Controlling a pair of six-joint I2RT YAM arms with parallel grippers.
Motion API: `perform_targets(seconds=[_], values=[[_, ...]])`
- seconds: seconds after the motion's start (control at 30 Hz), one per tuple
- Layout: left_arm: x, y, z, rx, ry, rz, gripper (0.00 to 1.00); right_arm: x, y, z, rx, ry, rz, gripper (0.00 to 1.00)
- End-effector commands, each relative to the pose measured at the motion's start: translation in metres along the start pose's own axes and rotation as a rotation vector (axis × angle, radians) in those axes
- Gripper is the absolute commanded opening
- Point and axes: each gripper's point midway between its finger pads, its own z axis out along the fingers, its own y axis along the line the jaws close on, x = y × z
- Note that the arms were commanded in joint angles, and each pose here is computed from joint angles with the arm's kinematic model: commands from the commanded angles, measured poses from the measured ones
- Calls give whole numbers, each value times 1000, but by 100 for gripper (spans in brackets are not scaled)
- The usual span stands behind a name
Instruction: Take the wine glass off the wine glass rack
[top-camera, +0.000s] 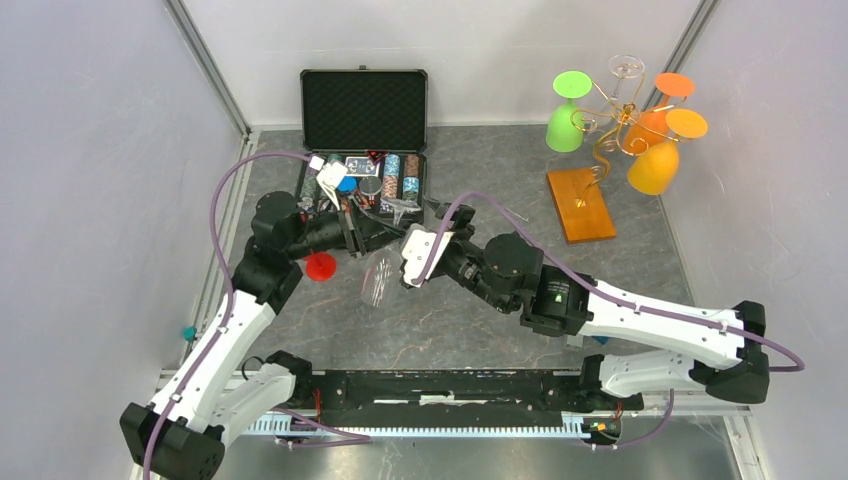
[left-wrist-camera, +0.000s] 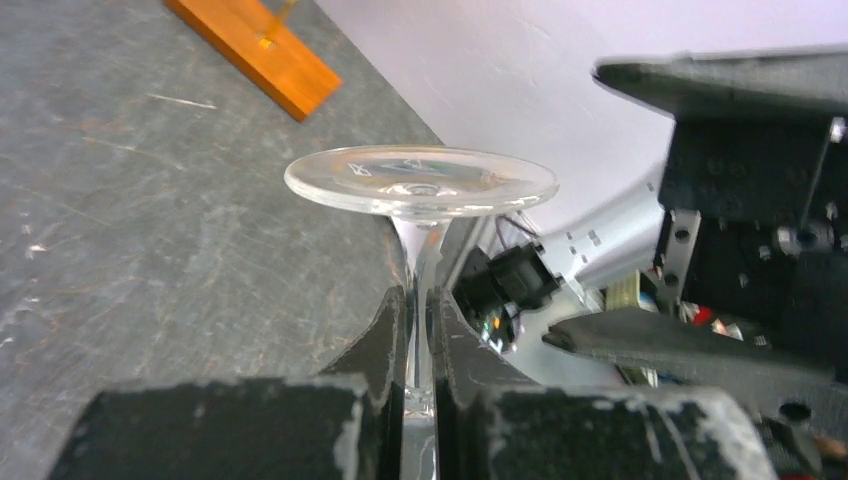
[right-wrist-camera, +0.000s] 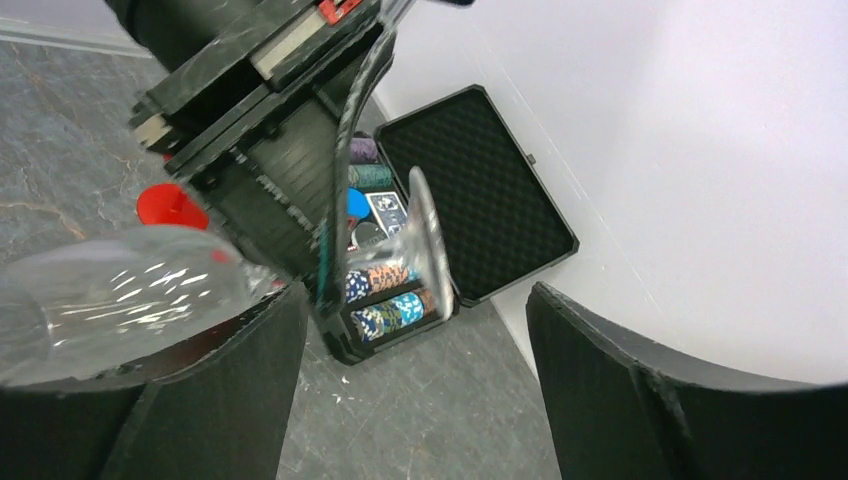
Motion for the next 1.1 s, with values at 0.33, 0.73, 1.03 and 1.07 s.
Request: perform_targets(seconds=[0.33,0.73,1.03,1.07], values=[[-138,10,-62,-428,-695,-133,2,-10,9,-39,8,-232,202,85],[-146,-11,-85,-191,-945,-496,2,-35,-2,-42,197,-479,414,85],[-131,3,-102,-182,-1035,-627,2,-48,6,-21,171,-479,468,75],[-131,3,-102,-180,-1036,-634,2,-48,10,-19,162,-473,465,75]])
